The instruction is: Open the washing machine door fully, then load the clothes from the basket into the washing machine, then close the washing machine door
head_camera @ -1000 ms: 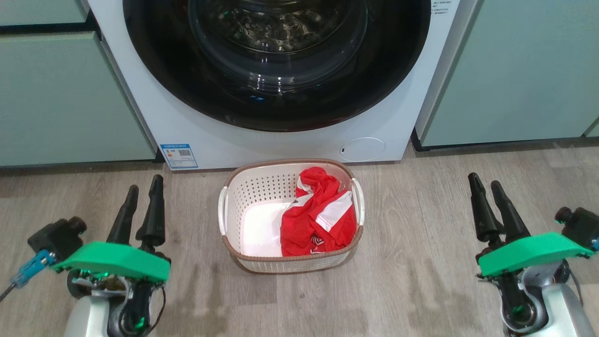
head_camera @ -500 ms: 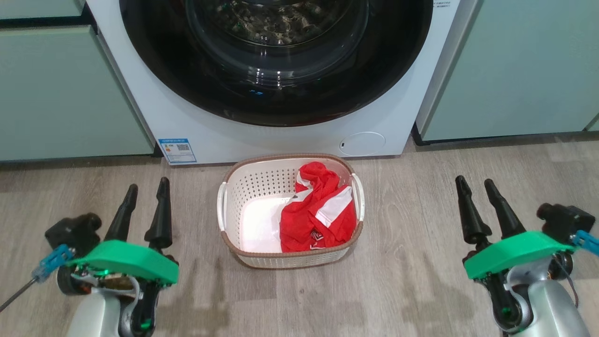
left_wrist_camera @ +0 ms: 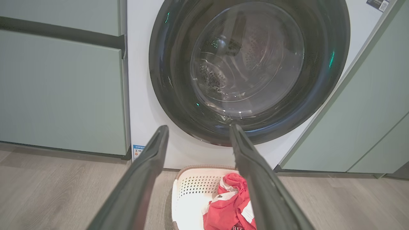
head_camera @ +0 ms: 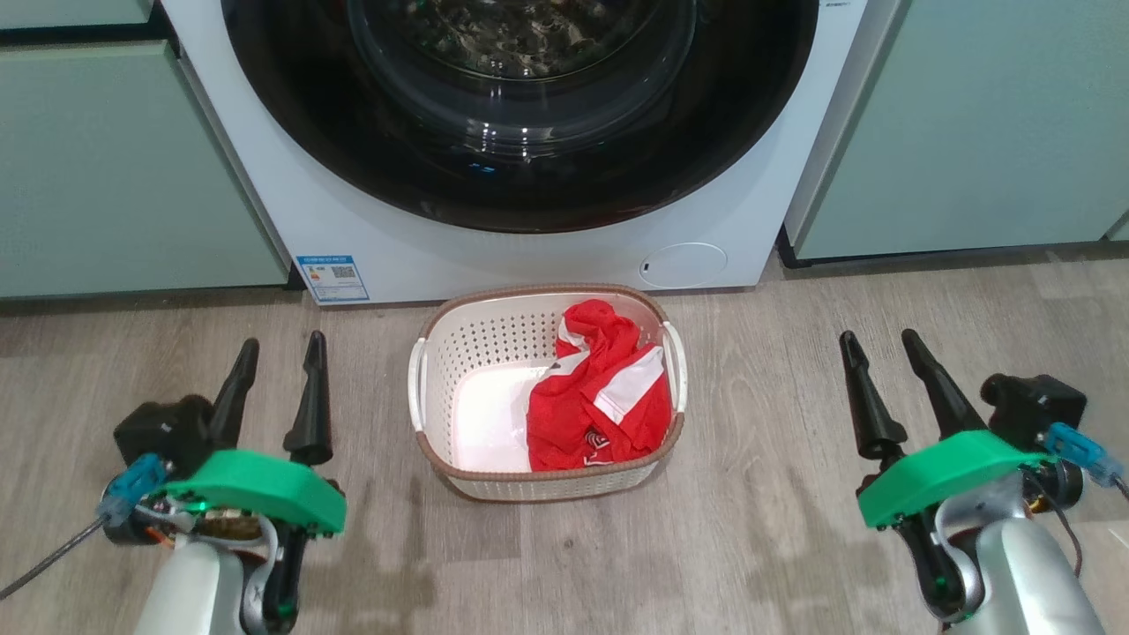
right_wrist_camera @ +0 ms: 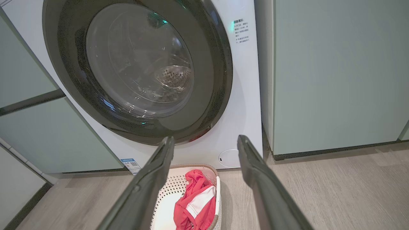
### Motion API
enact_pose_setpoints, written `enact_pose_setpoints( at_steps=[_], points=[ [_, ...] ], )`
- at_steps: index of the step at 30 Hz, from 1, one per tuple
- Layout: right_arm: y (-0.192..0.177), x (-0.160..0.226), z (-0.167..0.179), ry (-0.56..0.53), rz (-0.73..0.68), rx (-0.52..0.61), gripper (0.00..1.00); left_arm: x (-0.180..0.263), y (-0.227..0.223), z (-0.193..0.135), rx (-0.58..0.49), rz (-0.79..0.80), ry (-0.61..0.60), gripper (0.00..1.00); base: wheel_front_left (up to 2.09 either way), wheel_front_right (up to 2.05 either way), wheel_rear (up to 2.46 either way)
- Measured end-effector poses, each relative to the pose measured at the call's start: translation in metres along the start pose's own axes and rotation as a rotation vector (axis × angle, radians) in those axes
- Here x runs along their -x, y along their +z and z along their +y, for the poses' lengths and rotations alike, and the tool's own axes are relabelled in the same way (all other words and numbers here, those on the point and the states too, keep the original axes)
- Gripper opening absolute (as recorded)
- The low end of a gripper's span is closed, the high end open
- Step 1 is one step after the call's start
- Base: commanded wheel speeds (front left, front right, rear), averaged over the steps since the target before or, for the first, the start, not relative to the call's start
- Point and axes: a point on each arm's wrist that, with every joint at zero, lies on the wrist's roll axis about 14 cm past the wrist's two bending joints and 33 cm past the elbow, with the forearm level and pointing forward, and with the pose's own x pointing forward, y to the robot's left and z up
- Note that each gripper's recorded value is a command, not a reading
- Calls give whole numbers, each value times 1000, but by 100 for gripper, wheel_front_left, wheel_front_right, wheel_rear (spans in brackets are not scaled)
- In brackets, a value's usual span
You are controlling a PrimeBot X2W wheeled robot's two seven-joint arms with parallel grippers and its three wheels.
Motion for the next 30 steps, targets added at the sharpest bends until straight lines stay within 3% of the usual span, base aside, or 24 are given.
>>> enact_pose_setpoints(
  at_steps=[30],
  points=[
    [10,-8,15,49,-26,218,100,-5,0,0,-211,-35,-18,100,0,0,0]
  ],
)
